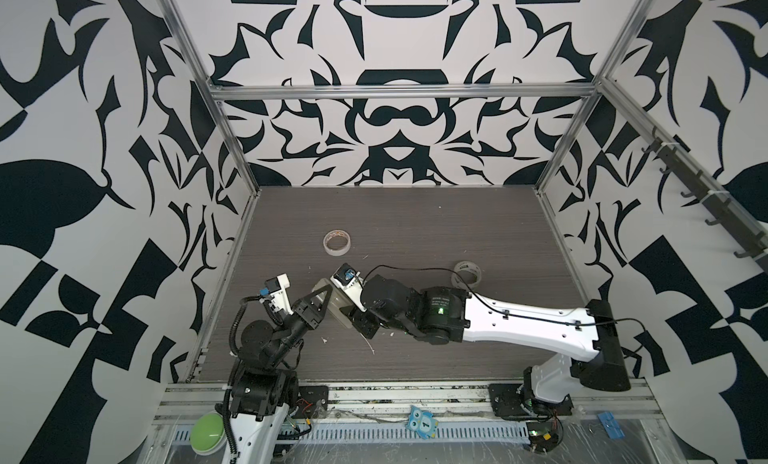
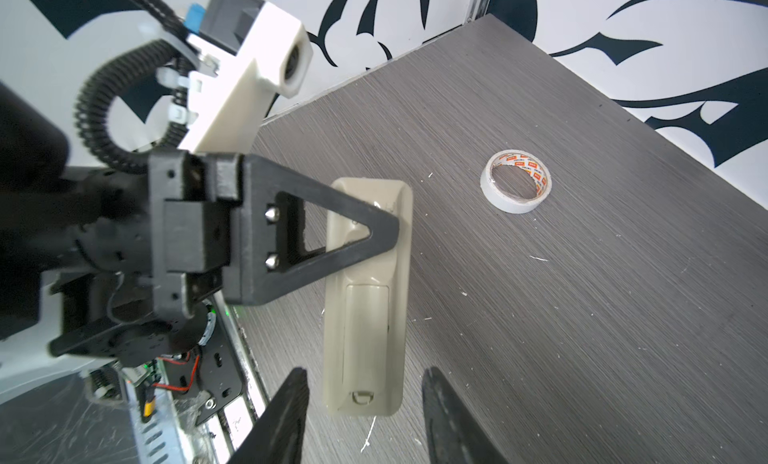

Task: Load the batteries into the remote control
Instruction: 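Open the right gripper and release the seated cover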

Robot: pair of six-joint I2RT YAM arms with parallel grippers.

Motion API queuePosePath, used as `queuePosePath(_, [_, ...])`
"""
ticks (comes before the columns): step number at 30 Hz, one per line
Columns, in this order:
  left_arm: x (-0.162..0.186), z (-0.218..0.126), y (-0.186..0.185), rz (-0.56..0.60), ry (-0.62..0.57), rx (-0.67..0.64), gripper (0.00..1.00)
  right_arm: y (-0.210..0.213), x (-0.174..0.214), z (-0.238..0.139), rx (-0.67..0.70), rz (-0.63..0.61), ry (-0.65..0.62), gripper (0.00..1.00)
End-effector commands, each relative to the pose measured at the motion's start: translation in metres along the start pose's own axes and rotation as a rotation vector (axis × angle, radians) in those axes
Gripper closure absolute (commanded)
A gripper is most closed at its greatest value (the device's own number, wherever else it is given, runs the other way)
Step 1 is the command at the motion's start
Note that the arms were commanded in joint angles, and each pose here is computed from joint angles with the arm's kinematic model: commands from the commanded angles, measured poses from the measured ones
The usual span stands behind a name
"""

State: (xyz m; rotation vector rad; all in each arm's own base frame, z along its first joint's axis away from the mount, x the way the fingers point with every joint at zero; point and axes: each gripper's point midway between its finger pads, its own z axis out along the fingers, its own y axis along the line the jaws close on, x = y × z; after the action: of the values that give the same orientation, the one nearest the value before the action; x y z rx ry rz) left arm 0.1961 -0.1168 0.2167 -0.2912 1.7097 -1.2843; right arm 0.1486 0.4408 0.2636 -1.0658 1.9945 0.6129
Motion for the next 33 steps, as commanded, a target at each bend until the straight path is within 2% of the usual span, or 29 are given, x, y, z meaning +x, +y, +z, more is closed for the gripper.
queuePosePath(1, [-0.002, -0.003, -0.02, 0.038, 0.011, 0.067, 1.0, -0.002, -0.001, -0.013, -0.026, 0.006, -0.018, 0.51])
queuePosePath(7, [0.0, -0.004, -0.029, 0.049, 0.032, 0.096, 1.0, -0.005, 0.011, -0.019, -0.059, 0.018, -0.007, 0.47])
queuePosePath(11, [0.002, -0.004, -0.033, 0.057, 0.055, 0.11, 1.0, -0.007, 0.015, -0.022, -0.056, 0.021, -0.014, 0.34])
queuePosePath(21, [0.01, -0.002, -0.044, 0.069, 0.12, 0.161, 1.0, -0.011, 0.026, -0.013, -0.059, 0.011, 0.004, 0.33])
queuePosePath(25, [0.011, -0.002, -0.045, 0.073, 0.128, 0.166, 1.0, -0.015, 0.026, -0.012, -0.052, 0.024, -0.006, 0.22])
queuePosePath(33, [0.012, -0.002, -0.045, 0.081, 0.131, 0.171, 1.0, -0.023, 0.034, -0.007, -0.027, 0.032, 0.018, 0.21])
